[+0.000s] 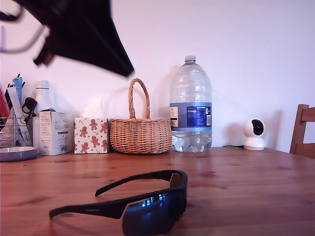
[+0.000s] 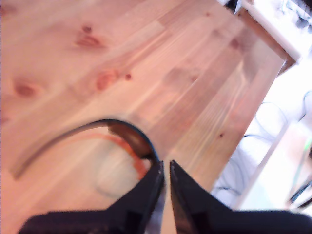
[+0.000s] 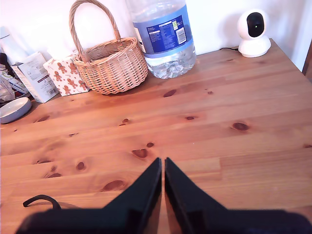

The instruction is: Pick up the sunglasses and close them, then place them back on the table

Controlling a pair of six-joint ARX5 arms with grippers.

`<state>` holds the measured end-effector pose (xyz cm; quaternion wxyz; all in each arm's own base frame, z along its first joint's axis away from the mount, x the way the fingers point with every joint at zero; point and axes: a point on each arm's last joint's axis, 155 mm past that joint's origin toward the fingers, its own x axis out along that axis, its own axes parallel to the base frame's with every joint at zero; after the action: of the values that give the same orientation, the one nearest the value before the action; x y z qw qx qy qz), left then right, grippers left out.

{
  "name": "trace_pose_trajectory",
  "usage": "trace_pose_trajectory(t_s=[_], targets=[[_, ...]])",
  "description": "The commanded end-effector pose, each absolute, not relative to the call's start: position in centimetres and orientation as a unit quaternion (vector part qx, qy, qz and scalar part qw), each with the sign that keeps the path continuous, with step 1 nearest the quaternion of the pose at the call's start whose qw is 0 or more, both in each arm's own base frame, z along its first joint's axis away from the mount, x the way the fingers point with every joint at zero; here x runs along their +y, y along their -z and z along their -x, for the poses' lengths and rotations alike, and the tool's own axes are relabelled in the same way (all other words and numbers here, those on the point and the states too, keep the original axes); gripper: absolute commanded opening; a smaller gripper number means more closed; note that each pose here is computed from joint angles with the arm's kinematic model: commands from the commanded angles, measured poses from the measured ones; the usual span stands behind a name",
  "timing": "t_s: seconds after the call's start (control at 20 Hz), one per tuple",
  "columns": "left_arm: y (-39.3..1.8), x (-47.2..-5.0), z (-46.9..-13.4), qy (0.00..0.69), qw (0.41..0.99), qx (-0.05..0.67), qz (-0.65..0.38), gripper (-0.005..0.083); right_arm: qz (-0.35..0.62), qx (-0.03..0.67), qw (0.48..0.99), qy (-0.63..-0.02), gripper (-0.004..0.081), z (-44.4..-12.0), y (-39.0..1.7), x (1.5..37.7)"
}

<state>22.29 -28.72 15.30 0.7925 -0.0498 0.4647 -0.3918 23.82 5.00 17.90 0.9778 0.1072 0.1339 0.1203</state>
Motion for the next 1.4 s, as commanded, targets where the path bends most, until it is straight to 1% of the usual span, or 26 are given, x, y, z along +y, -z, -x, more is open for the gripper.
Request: trace_pose_trajectory(t_s=[0.0,0.1,0.2,0.35,0.5,0.75,1.35], targets=[[-13.3,-30.5,-21.3,0.386,0.77,0.506,0.041,0.0204,-0.109,0.139,0.977,-0.121,-0.0011,-23.9,-17.4,5.1],[-12.4,-32.0,-20.9,0.38,0.759,0.529,0.015,0.0313,-0.109,0.14,0.977,-0.121,-0.0011,-23.9,-17.4,5.1],[-11.7,-32.9,-21.0,0.361,0.753,0.549,-0.017,0.0398,-0.11,0.14,0.977,-0.121,-0.0011,-23.9,-17.4,5.1],[-10.1,-32.8,-21.7,0.319,0.742,0.586,-0.065,0.0471,-0.11,0.14,0.977,-0.122,-0.0011,-23.9,-17.4,5.1],[-8.0,-32.7,-22.9,0.286,0.737,0.604,-0.104,0.0481,-0.11,0.139,0.976,-0.123,-0.0011,-23.9,-17.4,5.2],[-5.2,-33.7,-23.6,0.277,0.724,0.621,-0.115,0.0482,-0.109,0.139,0.976,-0.123,-0.0011,-23.9,-17.4,5.2],[-2.3,-34.7,-22.7,0.283,0.704,0.639,-0.125,0.0482,-0.109,0.139,0.977,-0.123,-0.0011,-23.9,-17.4,5.2]])
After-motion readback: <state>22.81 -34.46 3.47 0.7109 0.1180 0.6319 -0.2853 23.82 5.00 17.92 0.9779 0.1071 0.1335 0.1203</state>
